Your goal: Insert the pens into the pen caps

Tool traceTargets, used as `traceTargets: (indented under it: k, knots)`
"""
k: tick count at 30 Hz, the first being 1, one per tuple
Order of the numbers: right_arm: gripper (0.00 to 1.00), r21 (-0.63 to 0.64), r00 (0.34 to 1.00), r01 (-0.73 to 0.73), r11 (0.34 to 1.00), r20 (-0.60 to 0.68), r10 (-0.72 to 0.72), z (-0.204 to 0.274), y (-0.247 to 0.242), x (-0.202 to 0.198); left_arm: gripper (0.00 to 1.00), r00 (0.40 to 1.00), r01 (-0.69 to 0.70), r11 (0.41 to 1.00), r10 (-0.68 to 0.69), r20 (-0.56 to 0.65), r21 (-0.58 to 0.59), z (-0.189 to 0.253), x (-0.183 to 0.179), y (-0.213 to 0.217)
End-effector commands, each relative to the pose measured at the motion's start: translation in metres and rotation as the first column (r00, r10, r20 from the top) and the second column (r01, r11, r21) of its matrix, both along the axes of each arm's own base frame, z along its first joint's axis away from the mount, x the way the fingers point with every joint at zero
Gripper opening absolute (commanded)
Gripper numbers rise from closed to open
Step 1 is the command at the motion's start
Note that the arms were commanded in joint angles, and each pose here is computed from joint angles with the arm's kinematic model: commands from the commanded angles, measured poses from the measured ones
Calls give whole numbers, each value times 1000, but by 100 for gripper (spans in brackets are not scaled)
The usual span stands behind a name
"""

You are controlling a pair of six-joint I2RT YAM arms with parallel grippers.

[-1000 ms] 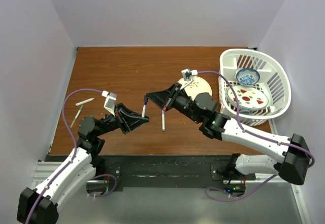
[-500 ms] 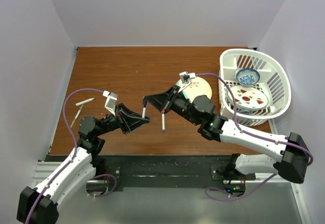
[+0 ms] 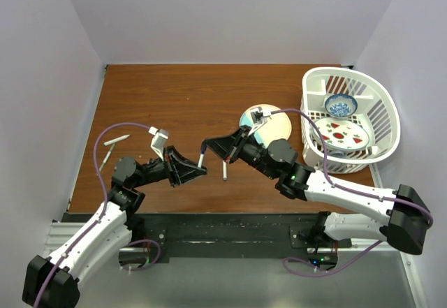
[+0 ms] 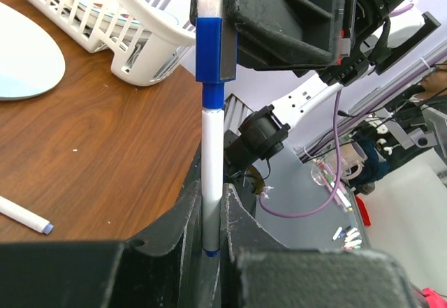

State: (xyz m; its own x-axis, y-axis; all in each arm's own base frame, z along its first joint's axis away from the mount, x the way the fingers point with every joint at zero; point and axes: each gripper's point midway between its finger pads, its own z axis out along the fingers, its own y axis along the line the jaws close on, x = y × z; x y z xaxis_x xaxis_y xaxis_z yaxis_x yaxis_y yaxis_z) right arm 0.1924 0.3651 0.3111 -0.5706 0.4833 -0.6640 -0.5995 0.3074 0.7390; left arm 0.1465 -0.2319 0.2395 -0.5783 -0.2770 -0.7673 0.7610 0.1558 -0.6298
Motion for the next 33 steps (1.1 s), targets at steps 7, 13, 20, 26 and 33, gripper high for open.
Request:
traceTargets:
  k: [7, 13, 20, 26, 33]
  knots:
    - [51, -106, 991, -131, 986, -49, 127, -10, 12, -35, 0, 973, -57, 995, 75, 216, -86, 51, 2, 8]
    - [71, -88, 994, -93, 992, 41, 97, 25, 10, -28, 0, 974, -55, 996, 68, 215, -69, 46, -1, 9]
    - [79, -111, 992, -33, 993, 115, 46, 50, 10, -16, 0, 974, -39, 997, 53, 221, -68, 45, -3, 8]
    - [69, -128, 989, 9, 992, 145, 10, 60, 13, -6, 0, 974, -19, 997, 34, 225, -71, 44, -6, 7]
    - [40, -145, 990, -34, 989, 132, 53, 48, 24, -9, 0, 973, -20, 997, 37, 228, -76, 46, -6, 7]
